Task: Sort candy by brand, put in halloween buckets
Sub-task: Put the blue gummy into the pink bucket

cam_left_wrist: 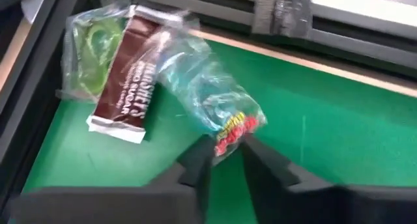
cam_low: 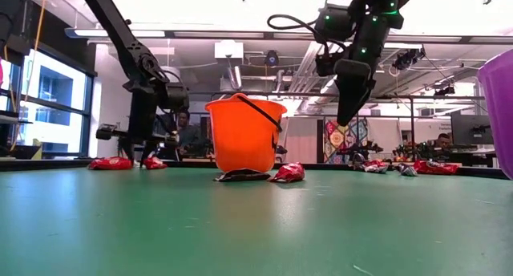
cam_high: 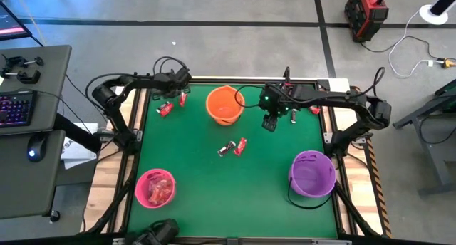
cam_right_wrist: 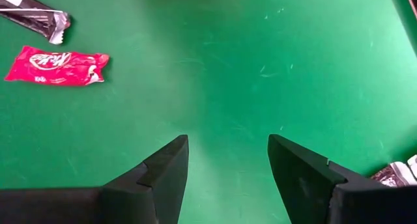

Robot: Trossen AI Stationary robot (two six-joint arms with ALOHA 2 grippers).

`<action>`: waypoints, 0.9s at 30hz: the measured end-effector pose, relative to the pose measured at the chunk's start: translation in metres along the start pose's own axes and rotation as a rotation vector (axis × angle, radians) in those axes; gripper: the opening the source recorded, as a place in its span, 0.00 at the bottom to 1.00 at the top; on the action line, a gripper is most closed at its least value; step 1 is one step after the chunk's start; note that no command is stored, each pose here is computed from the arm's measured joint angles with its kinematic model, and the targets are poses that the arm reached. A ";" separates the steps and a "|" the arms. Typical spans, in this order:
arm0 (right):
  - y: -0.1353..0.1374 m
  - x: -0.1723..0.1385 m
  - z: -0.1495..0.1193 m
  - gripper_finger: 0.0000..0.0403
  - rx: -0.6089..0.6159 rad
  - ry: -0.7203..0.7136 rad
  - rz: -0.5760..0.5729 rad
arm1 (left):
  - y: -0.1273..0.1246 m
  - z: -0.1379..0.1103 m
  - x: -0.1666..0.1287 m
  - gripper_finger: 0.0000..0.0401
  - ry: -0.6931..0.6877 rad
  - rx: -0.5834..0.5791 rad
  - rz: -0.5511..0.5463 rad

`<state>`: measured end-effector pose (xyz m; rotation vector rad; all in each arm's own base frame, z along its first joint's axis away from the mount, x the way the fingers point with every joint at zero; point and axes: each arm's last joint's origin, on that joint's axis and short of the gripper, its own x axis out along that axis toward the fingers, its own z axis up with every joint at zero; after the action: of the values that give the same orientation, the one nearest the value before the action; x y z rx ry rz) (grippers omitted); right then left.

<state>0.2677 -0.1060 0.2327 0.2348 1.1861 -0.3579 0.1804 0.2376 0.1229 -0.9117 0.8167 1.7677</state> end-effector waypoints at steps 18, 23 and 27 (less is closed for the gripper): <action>0.001 0.000 0.004 0.50 -0.006 -0.036 0.013 | 0.021 -0.017 -0.106 0.00 0.109 0.387 -0.416; 0.001 0.000 0.008 0.50 -0.025 -0.084 0.016 | 0.051 -0.012 -0.159 0.00 0.025 0.381 -0.663; 0.001 -0.001 0.011 0.50 -0.064 -0.112 0.015 | 0.074 -0.027 -0.196 0.00 0.093 0.509 -0.930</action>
<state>0.2773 -0.1087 0.2373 0.1658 1.0830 -0.3160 0.1699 0.1051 0.2865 -0.8263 0.6832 0.6736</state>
